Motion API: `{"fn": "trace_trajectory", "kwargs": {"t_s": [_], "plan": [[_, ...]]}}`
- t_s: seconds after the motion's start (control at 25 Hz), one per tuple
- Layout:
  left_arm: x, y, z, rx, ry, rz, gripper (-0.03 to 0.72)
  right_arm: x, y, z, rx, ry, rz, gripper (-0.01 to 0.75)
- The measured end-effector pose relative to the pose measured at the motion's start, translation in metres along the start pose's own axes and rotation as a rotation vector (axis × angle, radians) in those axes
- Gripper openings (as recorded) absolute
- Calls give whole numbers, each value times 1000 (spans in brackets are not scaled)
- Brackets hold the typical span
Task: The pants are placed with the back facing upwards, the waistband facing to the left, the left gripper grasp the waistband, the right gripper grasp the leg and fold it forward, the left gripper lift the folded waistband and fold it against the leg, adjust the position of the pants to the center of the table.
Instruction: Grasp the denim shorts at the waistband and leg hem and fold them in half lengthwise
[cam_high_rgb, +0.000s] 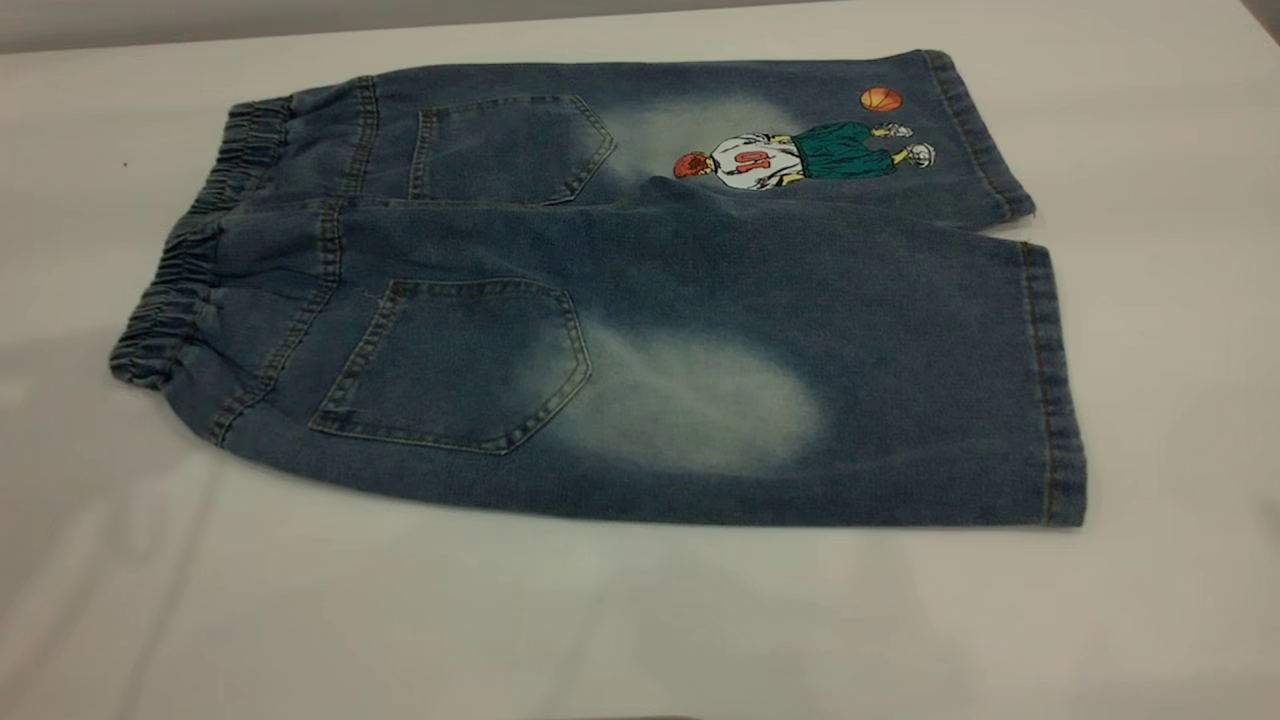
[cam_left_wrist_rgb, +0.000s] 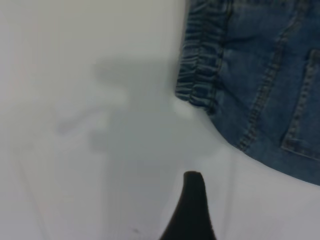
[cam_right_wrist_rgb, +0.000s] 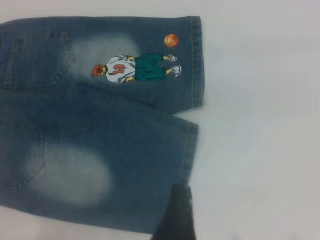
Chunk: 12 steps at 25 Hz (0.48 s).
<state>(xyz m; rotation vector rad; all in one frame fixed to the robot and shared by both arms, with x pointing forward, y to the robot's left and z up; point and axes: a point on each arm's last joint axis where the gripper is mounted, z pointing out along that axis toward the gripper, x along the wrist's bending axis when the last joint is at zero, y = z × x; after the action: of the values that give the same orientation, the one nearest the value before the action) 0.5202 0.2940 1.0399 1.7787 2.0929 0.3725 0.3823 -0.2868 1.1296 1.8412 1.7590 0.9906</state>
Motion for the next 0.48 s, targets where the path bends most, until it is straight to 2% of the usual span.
{"fn": "trace_trajectory", "kwargs": {"t_s": [0.48], "plan": [[8, 0, 105, 168, 49, -35, 570, 0, 0, 0, 6, 2, -6, 592]]}}
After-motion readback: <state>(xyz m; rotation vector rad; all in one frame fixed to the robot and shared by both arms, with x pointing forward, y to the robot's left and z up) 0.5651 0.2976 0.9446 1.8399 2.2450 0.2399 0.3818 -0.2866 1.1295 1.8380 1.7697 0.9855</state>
